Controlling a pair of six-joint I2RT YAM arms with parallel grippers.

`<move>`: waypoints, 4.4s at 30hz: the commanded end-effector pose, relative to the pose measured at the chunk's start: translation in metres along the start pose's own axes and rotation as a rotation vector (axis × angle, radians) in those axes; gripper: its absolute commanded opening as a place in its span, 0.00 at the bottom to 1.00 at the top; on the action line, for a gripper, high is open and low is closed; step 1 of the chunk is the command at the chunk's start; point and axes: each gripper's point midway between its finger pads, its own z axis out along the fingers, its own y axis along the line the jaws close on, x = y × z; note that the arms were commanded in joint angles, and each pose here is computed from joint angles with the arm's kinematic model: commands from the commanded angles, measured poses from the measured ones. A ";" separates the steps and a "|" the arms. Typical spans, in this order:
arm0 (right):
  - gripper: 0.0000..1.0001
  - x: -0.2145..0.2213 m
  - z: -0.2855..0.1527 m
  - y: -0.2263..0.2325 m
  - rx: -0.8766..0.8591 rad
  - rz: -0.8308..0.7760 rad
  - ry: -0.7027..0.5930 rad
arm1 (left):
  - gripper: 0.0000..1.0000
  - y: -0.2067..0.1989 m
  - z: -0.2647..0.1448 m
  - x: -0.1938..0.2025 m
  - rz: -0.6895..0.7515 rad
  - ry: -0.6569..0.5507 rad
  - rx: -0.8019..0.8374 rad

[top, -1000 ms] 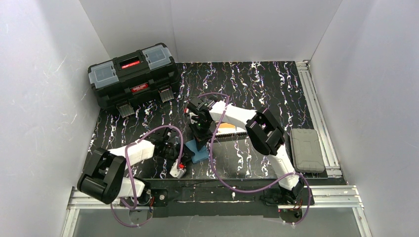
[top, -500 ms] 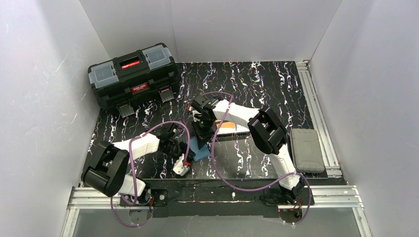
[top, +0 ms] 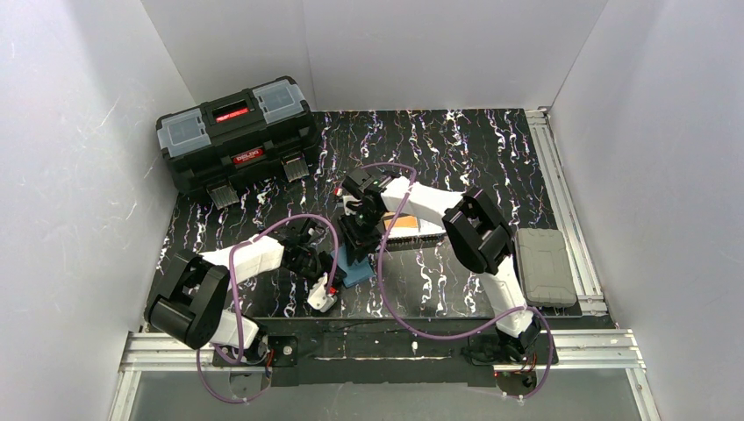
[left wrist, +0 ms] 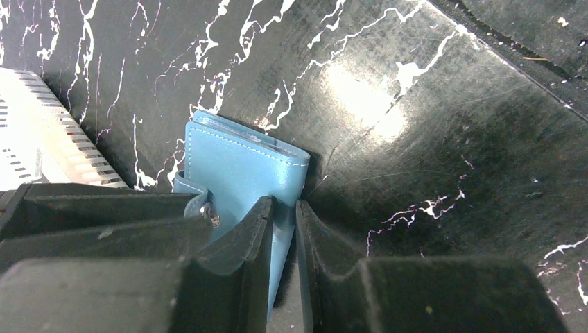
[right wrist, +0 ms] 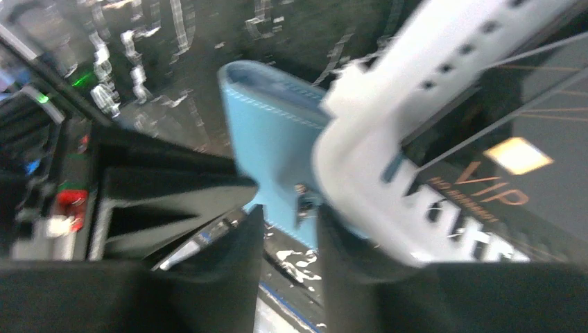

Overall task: Put the credit cards into the card holder
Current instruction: Close the card holder at the center of the board.

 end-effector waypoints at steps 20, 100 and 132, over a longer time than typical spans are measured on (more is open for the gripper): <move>0.42 -0.006 -0.039 0.020 -0.051 -0.098 -0.104 | 0.16 -0.016 0.001 -0.007 0.245 -0.016 0.096; 0.01 -0.007 0.007 0.022 0.109 -0.177 -0.029 | 0.15 -0.016 0.002 -0.011 0.227 -0.024 0.075; 0.01 -0.026 -0.016 0.017 0.128 -0.144 -0.135 | 0.14 -0.019 0.003 -0.013 0.225 -0.029 0.078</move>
